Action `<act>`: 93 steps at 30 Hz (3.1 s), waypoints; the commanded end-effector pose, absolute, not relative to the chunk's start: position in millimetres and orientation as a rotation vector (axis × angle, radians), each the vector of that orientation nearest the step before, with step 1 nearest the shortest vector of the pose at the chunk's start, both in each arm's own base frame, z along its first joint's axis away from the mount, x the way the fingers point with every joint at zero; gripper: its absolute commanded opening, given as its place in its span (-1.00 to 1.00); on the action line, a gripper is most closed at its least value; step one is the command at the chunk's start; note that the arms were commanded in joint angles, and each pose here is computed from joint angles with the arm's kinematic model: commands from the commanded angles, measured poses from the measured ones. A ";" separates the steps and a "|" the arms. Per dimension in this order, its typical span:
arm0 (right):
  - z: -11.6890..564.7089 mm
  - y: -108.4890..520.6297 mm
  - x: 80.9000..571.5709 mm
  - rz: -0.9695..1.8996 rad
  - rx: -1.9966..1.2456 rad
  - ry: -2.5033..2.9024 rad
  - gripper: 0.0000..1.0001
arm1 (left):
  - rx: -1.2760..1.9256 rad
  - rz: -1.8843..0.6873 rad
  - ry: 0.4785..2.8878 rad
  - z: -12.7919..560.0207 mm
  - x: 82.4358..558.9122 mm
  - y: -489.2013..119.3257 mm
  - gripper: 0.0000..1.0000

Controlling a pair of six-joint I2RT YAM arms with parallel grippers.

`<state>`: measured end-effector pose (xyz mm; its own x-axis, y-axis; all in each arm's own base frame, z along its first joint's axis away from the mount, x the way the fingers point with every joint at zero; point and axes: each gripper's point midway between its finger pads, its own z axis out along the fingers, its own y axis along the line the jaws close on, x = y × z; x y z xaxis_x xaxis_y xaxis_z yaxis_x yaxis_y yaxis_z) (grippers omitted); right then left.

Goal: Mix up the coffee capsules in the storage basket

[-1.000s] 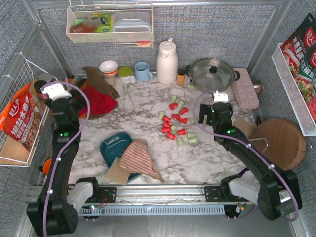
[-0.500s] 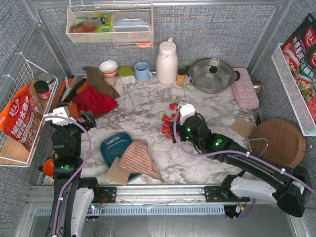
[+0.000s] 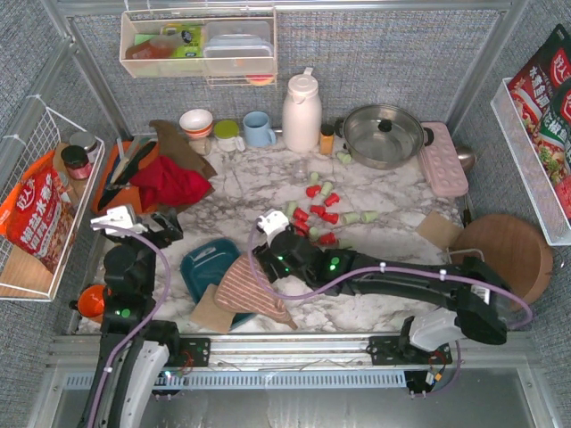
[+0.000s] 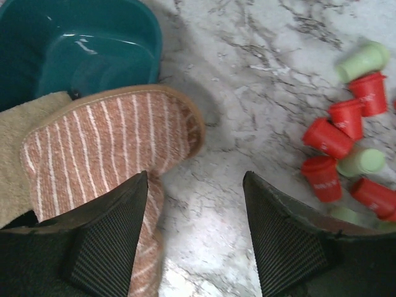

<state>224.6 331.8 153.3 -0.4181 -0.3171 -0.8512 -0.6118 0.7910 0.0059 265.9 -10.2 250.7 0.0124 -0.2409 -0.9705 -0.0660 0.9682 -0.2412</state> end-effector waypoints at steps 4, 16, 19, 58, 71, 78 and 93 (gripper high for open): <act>137.0 378.7 212.2 0.521 -0.728 2.036 0.23 | -0.235 -0.116 1.496 261.1 260.3 -9.0 0.99; 118.9 385.8 200.4 0.533 -0.774 2.075 -0.48 | -0.223 -0.124 1.506 258.9 260.7 -12.8 0.99; 126.5 385.5 199.1 0.543 -0.771 2.078 -1.00 | -0.222 -0.124 1.507 258.1 260.8 -13.0 0.99; 324.9 18.2 369.8 -0.312 0.175 1.687 -1.00 | -0.204 -0.117 1.552 247.3 266.4 -17.5 0.99; 274.5 -98.9 435.4 -0.170 0.628 1.535 -1.00 | -0.198 -0.108 1.578 241.0 269.4 -18.5 0.99; 227.2 -150.2 443.5 -0.397 0.834 1.653 -0.53 | -0.198 -0.099 1.588 238.2 270.2 -17.7 0.99; 222.2 -117.2 406.4 -0.359 0.787 1.878 0.46 | -0.234 -0.072 1.696 229.1 276.5 -16.1 0.99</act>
